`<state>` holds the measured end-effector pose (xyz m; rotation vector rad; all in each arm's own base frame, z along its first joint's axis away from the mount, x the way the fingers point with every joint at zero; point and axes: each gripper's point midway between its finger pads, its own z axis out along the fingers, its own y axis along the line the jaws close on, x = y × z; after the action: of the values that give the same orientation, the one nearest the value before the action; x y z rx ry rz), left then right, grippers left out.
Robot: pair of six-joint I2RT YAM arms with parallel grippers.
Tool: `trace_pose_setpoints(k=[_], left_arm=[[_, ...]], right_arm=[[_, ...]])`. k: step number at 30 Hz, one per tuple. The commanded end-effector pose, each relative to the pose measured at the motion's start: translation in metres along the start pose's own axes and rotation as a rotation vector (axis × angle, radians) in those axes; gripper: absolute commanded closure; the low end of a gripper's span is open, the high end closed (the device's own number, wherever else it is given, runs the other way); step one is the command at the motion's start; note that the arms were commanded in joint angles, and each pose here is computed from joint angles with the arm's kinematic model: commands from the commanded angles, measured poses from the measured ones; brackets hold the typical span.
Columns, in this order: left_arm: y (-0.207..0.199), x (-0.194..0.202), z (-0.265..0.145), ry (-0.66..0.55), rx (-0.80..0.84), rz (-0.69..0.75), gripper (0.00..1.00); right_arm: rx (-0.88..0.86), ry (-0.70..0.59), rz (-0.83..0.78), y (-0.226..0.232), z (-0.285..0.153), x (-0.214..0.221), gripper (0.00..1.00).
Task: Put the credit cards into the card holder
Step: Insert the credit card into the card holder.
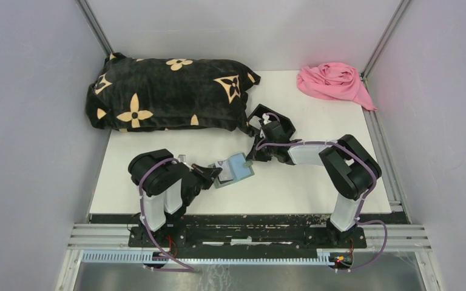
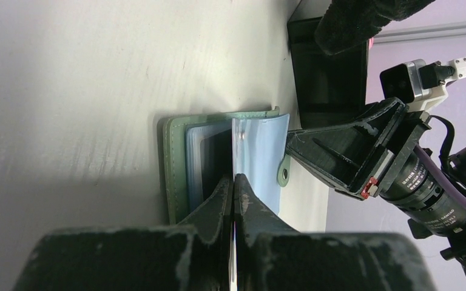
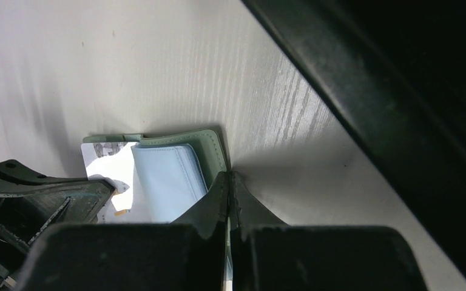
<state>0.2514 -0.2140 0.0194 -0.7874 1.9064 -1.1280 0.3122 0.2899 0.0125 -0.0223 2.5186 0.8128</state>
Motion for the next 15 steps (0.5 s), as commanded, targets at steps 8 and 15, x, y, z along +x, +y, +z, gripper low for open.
trace_pose_setpoints(k=[8,15], left_arm=[[-0.053,0.008,-0.019,0.071,0.217,0.045,0.97],[-0.049,0.0,-0.027,0.033,0.155,0.135,0.97]], right_arm=[[0.159,0.113,0.031,-0.051,0.01,0.052,0.99],[0.164,0.094,0.057,-0.052,0.012,0.051,0.99]])
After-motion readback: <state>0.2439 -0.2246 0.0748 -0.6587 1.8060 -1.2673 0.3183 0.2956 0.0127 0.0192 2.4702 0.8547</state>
